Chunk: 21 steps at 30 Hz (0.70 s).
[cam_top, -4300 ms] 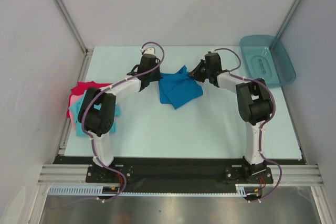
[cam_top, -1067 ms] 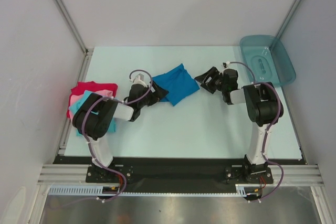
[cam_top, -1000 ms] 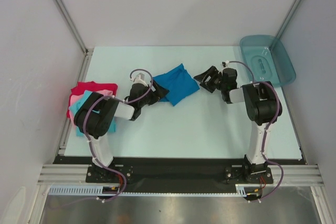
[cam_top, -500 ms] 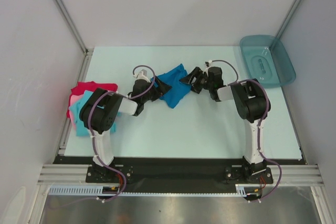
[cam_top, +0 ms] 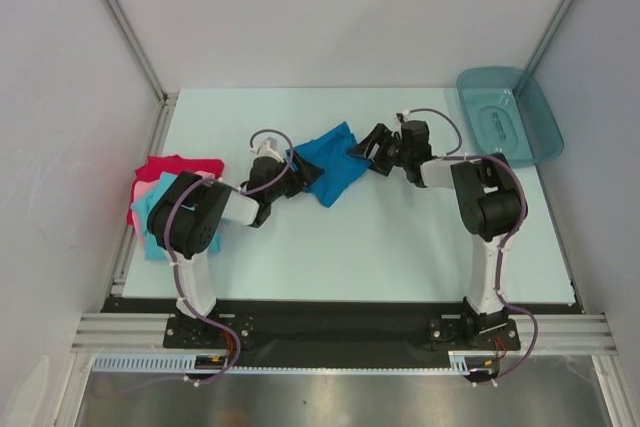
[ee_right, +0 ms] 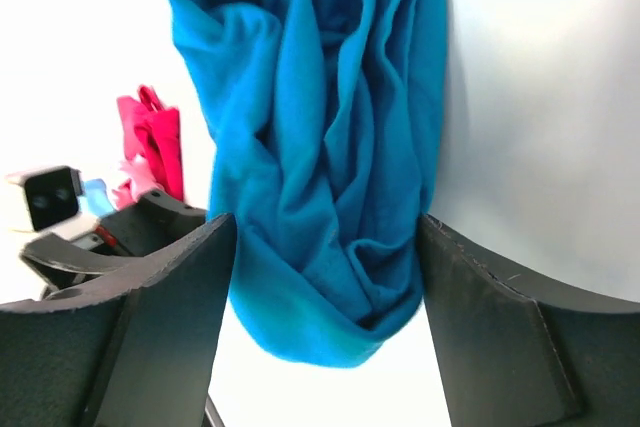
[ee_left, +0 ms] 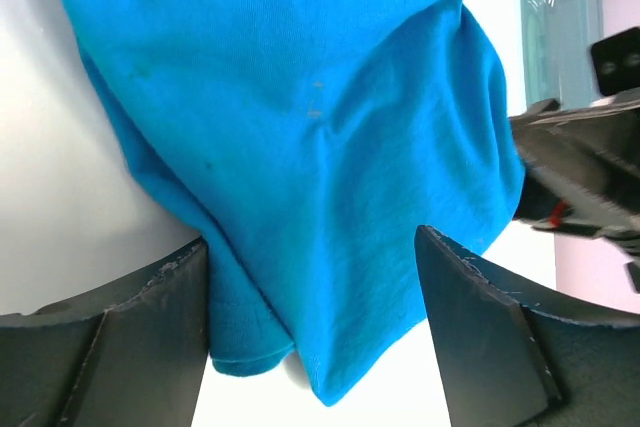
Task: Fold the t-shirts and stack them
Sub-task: Fold the tshirt
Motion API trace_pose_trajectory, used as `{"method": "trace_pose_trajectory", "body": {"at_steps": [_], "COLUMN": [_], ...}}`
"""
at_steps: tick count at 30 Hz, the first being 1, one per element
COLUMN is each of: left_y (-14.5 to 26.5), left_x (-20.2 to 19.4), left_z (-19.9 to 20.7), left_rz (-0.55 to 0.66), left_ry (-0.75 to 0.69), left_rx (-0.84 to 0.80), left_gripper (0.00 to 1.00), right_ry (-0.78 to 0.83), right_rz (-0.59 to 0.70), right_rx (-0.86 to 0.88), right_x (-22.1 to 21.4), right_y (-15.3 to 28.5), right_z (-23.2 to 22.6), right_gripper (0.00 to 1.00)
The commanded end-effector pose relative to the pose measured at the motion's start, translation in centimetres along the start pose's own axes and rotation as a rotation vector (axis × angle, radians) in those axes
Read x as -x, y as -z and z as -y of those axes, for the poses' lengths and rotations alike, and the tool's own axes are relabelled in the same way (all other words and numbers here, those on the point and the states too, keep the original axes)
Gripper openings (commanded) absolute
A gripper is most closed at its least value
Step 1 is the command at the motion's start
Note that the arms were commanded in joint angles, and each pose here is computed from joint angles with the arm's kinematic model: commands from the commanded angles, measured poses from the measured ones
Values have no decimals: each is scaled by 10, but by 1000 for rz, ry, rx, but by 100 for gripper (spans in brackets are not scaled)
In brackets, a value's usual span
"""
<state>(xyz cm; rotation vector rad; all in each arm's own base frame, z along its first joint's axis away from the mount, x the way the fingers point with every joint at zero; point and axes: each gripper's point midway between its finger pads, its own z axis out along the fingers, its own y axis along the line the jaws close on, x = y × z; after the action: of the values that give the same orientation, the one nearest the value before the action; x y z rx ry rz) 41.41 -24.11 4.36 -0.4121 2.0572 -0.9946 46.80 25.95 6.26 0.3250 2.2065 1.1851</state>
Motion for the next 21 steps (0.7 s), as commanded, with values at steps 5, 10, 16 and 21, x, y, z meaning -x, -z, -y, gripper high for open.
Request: {"method": "trace_pose_trajectory", "body": {"at_steps": [5,10,16,21], "left_y": [15,19,22,23], "left_x": [-8,-5,-2,1], "left_z": [-10,-7,-5,-5], "left_rz": [-32,-26,-19,-10], "left_ry": [-26,-36,-55,-61], "left_rx": [39,38,43,43], "left_gripper": [80,79,79,78], "right_ry": [10,21,34,42], "right_rz": [69,4,-43,-57], "right_rx": [65,127,154,142], "right_x": [37,30,19,13], "right_y": [24,9,-7,-10], "right_z": [-28,-51,-64,-58], "right_gripper": [77,79,81,81]}}
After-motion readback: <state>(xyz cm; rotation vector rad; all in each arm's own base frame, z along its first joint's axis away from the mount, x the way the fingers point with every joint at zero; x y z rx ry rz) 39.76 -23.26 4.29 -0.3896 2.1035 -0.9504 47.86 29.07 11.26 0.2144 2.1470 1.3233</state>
